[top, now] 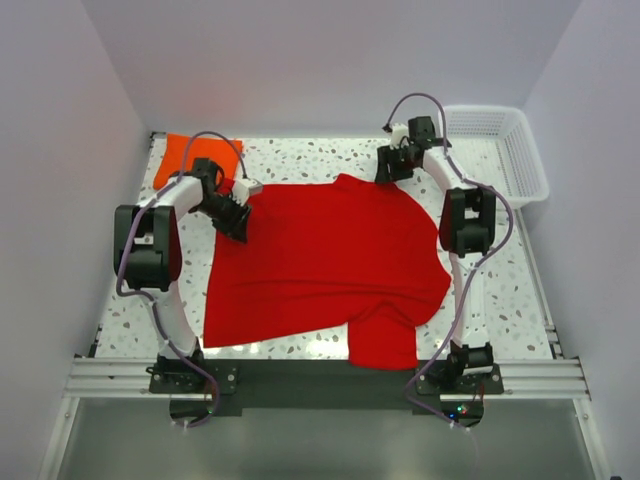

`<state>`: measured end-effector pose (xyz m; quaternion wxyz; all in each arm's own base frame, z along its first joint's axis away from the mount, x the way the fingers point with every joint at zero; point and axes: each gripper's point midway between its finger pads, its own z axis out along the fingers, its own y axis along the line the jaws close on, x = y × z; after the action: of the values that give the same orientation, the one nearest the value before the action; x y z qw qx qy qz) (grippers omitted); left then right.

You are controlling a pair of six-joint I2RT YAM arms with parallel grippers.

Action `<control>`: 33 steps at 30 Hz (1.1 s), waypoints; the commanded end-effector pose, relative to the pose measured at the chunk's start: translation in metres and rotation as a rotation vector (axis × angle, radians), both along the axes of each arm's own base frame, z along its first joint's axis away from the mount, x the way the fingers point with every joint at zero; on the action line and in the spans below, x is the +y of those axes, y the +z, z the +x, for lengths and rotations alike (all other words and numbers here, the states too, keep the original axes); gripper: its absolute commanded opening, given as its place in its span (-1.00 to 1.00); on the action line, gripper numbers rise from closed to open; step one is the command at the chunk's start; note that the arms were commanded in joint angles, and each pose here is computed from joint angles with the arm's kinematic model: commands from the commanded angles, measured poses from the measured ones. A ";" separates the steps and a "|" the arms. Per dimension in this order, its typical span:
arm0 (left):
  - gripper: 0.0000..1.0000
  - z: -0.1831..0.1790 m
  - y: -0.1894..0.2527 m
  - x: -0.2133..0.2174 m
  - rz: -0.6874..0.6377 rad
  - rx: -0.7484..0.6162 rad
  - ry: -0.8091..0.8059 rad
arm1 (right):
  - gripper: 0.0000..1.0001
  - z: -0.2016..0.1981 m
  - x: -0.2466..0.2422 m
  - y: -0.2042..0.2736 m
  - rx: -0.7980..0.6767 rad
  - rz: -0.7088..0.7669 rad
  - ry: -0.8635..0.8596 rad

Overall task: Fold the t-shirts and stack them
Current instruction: Flatten the tshirt out

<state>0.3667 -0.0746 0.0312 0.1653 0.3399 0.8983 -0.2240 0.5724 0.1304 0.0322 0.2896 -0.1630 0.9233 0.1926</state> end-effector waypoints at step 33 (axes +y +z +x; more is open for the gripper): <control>-0.22 0.003 -0.025 0.016 0.089 0.068 0.062 | -1.00 0.036 -0.071 0.067 -0.349 -0.262 -0.054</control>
<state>0.3730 -0.0691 0.0197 0.1535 0.3168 0.9126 -0.2079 0.6135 0.0818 0.0597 0.4083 -0.1751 0.8916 0.0874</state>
